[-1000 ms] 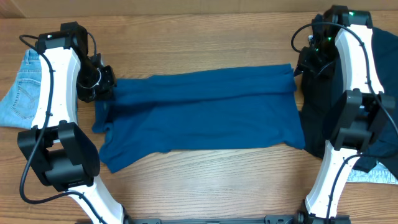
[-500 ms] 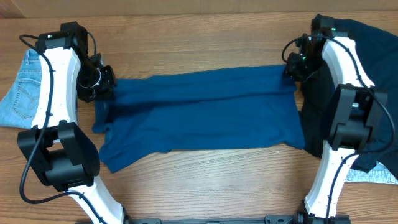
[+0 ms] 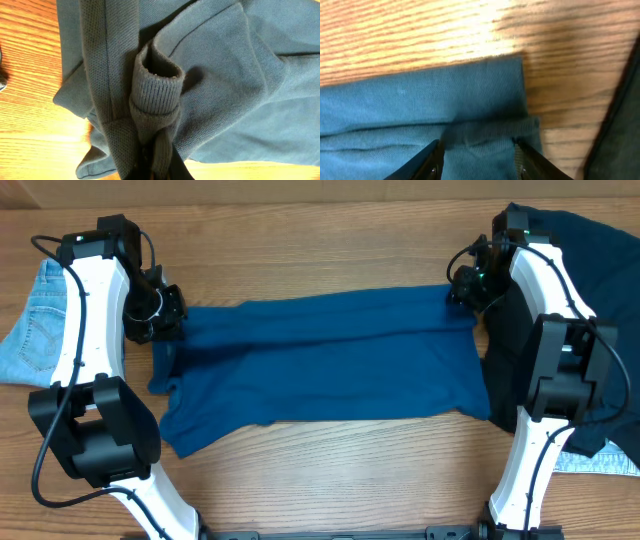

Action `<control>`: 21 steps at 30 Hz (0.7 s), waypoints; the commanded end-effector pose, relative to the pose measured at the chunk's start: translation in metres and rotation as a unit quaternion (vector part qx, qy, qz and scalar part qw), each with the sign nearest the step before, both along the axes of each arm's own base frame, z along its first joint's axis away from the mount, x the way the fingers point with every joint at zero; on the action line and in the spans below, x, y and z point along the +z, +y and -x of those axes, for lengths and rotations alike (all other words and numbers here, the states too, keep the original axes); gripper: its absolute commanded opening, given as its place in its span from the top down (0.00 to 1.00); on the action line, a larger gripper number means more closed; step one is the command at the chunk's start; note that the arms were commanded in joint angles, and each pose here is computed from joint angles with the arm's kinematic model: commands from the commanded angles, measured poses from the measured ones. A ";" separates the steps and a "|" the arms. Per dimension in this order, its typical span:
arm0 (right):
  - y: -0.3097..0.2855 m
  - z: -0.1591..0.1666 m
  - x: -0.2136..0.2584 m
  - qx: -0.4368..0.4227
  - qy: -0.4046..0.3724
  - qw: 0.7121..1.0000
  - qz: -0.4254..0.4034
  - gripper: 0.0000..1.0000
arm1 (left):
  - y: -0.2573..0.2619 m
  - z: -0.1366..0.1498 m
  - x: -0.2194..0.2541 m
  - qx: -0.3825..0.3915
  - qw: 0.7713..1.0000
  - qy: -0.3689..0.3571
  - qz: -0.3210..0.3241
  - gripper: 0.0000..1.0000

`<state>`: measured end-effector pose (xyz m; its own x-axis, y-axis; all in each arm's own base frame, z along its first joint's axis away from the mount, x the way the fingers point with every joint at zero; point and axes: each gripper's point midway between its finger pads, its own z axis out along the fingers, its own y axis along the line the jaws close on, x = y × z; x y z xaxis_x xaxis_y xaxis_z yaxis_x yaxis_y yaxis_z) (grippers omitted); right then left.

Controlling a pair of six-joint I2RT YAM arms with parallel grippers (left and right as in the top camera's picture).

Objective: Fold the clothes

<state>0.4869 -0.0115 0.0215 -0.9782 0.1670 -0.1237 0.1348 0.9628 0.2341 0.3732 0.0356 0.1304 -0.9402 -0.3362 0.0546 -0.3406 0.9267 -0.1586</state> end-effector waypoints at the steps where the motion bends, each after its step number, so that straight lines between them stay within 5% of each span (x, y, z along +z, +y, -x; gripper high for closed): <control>1: -0.003 -0.004 0.008 0.000 -0.014 1.000 0.007 0.51 | 0.005 -0.003 0.014 -0.010 1.000 -0.024 -0.013 0.96; 6: -0.003 -0.005 0.008 0.000 -0.017 1.000 0.007 0.57 | 0.005 -0.004 0.014 -0.010 1.000 -0.026 -0.013 0.96; 15: -0.003 0.000 0.007 0.000 -0.007 1.000 0.006 0.96 | 0.005 -0.004 0.014 -0.010 1.000 -0.026 -0.013 0.96; 21: 0.001 0.034 0.009 -0.001 0.067 0.998 -0.004 0.96 | 0.004 0.006 0.014 -0.011 1.000 -0.005 -0.009 0.94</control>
